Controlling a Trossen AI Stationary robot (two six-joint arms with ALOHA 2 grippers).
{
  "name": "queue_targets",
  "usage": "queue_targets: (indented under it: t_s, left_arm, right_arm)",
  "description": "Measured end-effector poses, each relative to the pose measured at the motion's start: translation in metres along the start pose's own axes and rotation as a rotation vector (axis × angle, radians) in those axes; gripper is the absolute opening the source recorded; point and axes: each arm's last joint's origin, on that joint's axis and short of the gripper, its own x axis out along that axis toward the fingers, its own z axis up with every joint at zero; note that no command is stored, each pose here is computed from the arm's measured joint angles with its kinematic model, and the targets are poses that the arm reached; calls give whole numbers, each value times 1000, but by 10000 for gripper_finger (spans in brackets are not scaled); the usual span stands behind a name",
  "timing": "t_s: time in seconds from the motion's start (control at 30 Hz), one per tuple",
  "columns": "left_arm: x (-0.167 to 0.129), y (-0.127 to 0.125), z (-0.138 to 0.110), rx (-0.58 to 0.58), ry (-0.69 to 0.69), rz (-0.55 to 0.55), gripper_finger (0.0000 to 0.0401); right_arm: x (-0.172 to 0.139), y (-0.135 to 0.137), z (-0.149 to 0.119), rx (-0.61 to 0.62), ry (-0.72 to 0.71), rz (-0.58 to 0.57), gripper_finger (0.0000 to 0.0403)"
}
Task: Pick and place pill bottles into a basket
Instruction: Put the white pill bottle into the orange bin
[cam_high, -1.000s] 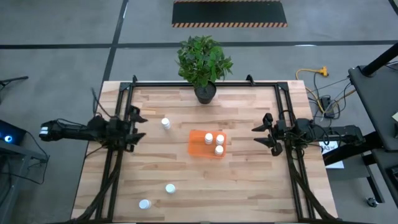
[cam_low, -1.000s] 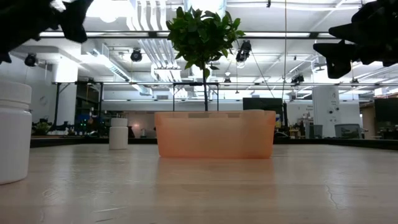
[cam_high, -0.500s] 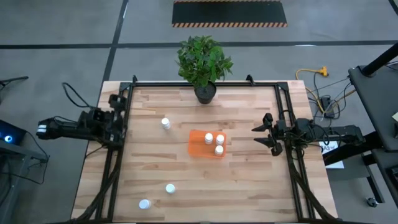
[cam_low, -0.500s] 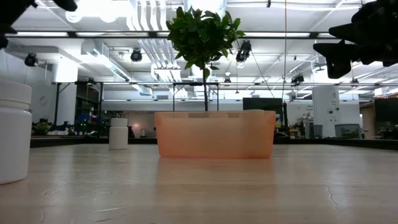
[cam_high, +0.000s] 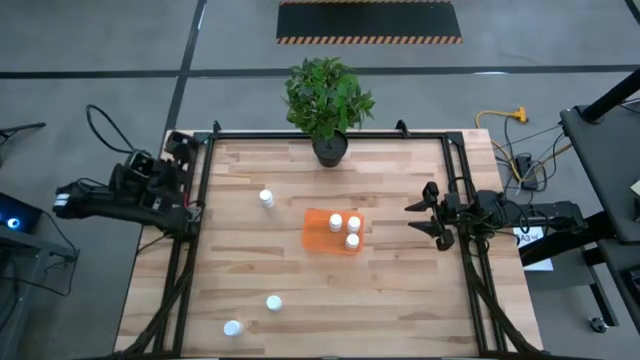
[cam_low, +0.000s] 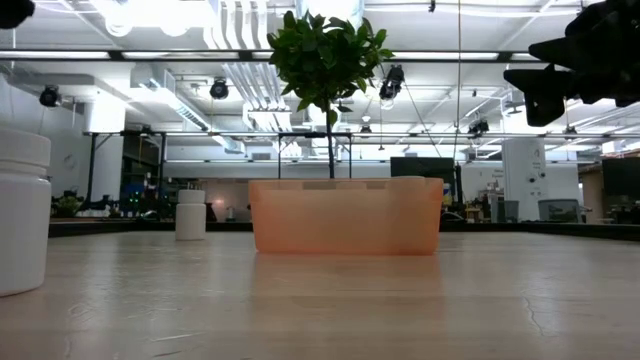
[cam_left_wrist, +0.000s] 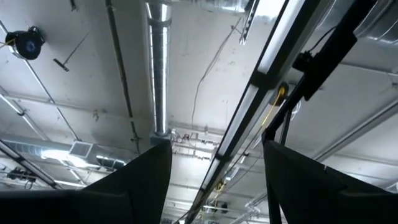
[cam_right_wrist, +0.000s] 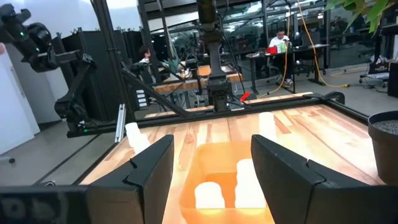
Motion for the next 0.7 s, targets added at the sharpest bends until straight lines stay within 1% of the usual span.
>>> queue_targets:
  t_s: [0.17, 0.37, 0.53, 0.7]
  left_arm:
    - [13, -2, 11, -1, -44, -7, 238]
    - [12, -3, 19, -12, -90, -16, 238]
    - [12, -4, 23, -113, -123, -29, 238]
    - [14, -4, 20, -286, -135, -44, 238]
  right_arm:
    - [0, 0, 0, -1, 0, 0, 203]
    - [0, 0, 0, -1, 0, 0, 203]
    - [0, 0, 0, 0, 0, 0, 203]
    - [0, 0, 0, -1, 0, 0, 203]
